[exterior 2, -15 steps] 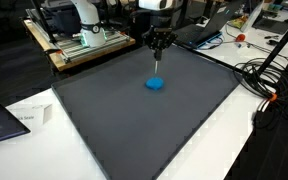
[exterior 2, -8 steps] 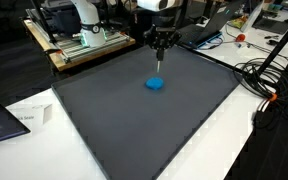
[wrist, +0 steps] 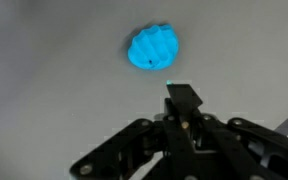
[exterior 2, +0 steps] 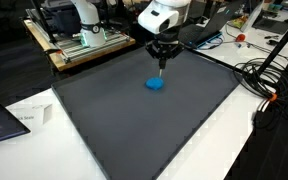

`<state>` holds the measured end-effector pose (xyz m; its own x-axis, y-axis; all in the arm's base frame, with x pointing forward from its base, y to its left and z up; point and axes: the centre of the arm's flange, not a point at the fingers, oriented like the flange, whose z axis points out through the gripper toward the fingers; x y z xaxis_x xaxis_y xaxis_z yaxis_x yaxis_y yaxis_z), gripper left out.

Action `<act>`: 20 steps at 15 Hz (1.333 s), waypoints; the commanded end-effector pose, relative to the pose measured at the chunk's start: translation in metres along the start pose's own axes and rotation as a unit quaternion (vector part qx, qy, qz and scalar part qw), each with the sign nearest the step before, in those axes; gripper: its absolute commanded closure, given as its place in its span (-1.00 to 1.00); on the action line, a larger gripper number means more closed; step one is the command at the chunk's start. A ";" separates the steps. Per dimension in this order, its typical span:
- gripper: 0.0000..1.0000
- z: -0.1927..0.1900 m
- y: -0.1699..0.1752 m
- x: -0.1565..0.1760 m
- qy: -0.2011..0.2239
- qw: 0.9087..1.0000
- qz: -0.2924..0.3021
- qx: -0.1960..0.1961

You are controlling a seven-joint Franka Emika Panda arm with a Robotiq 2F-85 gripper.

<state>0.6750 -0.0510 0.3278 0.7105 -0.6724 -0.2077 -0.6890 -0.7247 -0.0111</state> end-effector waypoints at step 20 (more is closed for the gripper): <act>0.94 0.068 0.066 0.120 -0.137 0.976 -0.026 0.166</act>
<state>0.7053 -0.1551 0.2418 0.6856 -0.5815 -0.4379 -0.7120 -0.6608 -0.2374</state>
